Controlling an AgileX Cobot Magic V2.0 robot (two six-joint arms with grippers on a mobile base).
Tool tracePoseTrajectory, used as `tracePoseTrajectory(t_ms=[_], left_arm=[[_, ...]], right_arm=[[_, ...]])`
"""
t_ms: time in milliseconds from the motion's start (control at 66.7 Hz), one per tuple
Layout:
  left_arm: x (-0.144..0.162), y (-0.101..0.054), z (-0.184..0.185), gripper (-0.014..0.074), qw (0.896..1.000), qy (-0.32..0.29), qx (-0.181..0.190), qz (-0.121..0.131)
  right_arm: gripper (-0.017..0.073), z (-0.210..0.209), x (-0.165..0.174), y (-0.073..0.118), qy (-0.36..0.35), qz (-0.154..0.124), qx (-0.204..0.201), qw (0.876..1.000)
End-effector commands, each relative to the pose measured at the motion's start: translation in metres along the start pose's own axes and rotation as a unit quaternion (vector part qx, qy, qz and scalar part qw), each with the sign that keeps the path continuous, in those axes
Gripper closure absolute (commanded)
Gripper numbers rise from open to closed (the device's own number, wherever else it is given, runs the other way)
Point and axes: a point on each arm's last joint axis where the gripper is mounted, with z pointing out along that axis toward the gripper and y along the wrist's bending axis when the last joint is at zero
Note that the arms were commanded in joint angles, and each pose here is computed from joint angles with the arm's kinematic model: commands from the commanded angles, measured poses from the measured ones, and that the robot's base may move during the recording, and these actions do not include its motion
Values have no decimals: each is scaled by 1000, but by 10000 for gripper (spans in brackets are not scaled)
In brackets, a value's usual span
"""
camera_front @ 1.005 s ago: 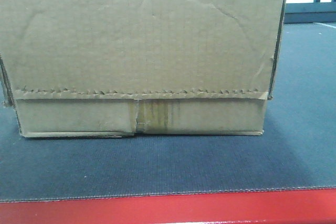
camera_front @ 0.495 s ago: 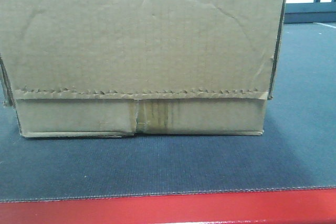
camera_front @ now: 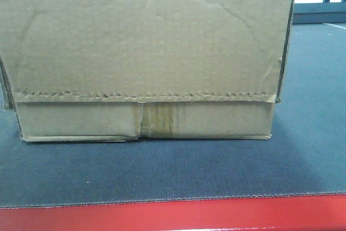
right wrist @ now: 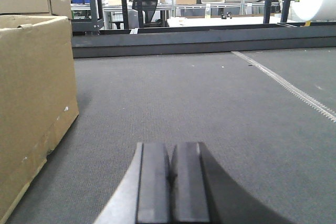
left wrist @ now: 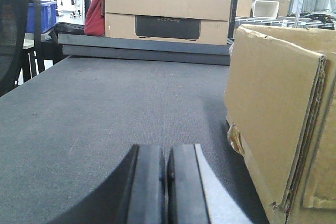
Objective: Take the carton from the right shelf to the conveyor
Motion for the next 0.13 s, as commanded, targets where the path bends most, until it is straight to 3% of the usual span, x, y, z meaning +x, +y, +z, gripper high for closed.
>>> tracePoseTrajectory(t_ms=[0,120], left_arm=[[-3,0,-1,579,1000,-14,-1,-2],[-3,0,-1,579,1000,-14,-1,-2]], right_arm=[[629,0,-2,0,-13,-9,3,1000],[629,0,-2,0,-13,-9,3,1000]])
